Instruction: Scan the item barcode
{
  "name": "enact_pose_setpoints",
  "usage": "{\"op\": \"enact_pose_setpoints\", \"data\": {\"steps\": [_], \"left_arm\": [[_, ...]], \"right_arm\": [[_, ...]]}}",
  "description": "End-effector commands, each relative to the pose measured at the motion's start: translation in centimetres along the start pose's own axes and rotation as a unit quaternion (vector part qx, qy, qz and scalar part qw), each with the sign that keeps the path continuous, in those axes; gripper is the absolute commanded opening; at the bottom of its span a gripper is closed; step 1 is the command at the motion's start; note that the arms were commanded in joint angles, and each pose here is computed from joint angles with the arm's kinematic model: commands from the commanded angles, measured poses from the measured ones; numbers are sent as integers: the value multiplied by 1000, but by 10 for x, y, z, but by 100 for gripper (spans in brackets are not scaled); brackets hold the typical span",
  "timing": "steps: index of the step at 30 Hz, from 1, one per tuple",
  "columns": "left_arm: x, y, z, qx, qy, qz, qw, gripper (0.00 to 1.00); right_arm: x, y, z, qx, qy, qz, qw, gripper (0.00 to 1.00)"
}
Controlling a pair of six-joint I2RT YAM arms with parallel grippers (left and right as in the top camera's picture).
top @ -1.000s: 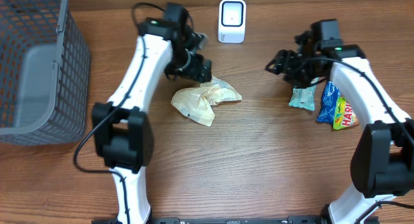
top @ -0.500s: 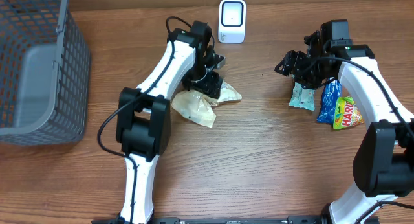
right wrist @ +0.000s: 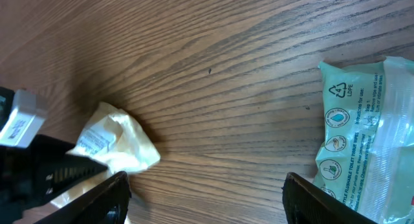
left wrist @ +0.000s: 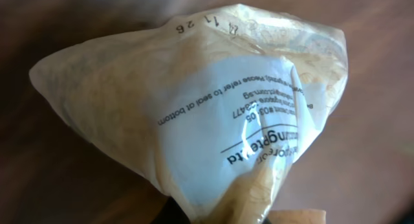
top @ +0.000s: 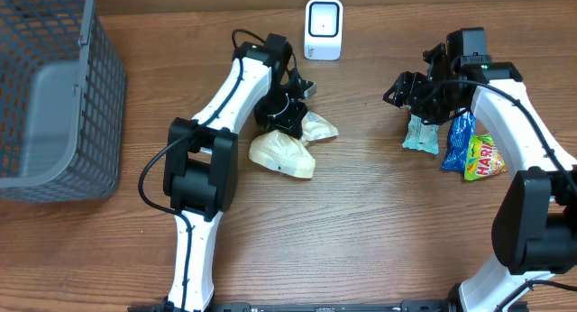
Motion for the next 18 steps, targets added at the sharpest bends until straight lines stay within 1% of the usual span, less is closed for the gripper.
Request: {"op": "enact_pose_setpoints", "data": {"steps": [1, 3, 6, 9, 11, 13, 15, 18], "left_arm": [[-16, -17, -31, 23, 176, -97, 979, 4], [-35, -22, -42, 35, 254, -152, 955, 4], [-65, -25, -46, 35, 331, -226, 916, 4], [-88, -27, -43, 27, 374, -278, 884, 4], [-100, -27, -39, 17, 394, -302, 868, 4], [-105, -28, -39, 13, 404, -315, 859, 4], [-105, -28, -38, 15, 401, -315, 860, 4], [-104, -28, -38, 17, 400, -314, 861, 4]], "right_arm": [[-12, -8, 10, -17, -8, -21, 1000, 76], [-12, -8, 10, -17, -8, -20, 1000, 76], [-12, -8, 10, -17, -8, -20, 1000, 76], [-12, -7, 10, -17, -8, -19, 1000, 76], [-12, -5, 13, -18, -16, -13, 1000, 76], [-12, -1, 19, -18, -38, 0, 999, 76], [-13, 4, 28, -21, -67, 18, 997, 76], [-12, 11, 36, -26, -86, 33, 995, 76]]}}
Point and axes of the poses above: each gripper's point midway between its finger pads, its own x axis out along the fingers, its own z axis along the line the jaws close on, y = z × x, the point moved 3 cm from there along -x, back along the fingers, and after that the axes turned 13 degrees about x, right-handed, at the moved point
